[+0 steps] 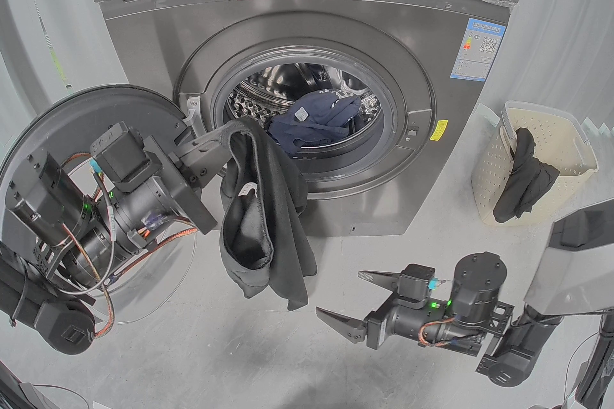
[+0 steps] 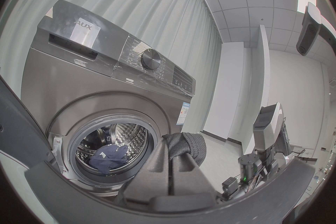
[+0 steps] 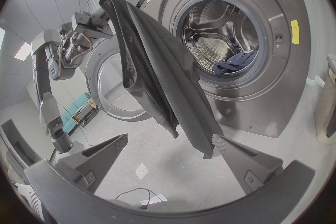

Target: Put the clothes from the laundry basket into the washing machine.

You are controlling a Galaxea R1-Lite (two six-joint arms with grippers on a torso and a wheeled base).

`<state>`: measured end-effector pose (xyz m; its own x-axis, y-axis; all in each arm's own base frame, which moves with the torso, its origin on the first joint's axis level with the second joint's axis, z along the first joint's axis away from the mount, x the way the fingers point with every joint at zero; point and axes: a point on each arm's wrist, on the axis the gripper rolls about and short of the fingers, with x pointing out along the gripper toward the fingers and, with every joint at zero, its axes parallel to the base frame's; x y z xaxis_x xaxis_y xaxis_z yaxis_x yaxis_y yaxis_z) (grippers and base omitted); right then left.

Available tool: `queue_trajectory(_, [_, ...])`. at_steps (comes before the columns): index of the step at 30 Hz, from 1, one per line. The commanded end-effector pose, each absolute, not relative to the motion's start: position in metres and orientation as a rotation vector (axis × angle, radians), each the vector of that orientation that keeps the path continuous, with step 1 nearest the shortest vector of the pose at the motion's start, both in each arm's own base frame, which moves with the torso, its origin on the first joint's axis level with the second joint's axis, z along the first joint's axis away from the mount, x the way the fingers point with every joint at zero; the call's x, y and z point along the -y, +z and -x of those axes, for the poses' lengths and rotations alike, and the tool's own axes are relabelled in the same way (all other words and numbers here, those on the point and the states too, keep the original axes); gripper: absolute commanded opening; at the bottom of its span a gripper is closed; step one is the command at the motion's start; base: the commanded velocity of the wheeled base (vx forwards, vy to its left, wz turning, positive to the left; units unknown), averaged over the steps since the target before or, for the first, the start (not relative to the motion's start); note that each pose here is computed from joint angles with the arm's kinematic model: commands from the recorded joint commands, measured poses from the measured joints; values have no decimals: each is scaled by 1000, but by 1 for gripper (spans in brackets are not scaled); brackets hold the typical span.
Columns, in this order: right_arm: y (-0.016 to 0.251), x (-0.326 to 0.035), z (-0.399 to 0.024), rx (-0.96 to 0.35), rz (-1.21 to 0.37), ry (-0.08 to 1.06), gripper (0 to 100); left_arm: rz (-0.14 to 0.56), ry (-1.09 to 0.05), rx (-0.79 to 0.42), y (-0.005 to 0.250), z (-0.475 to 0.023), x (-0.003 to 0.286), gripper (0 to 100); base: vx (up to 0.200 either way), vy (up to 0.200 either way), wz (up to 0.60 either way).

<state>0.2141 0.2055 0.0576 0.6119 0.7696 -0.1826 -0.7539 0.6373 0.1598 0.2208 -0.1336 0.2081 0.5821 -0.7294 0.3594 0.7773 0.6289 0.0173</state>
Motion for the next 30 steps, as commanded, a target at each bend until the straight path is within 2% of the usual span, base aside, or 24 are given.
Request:
queue_trajectory(1, [26, -233, -238, -267, -58, 890, 100, 149, -884, 361, 211, -220, 134, 0, 0, 0, 0])
queue_trajectory(13, [14, -273, -269, -158, -74, 921, 100, 152, -887, 384, 216, -217, 133, 0, 0, 0, 0])
queue_trajectory(19, [21, -274, -298, -82, -101, 871, 100, 150, -892, 385, 216, -215, 133, 0, 0, 0, 0])
queue_trajectory(30, [26, -288, -314, -12, -130, 856, 100, 159, -930, 384, 217, -207, 139, 0, 0, 0, 0])
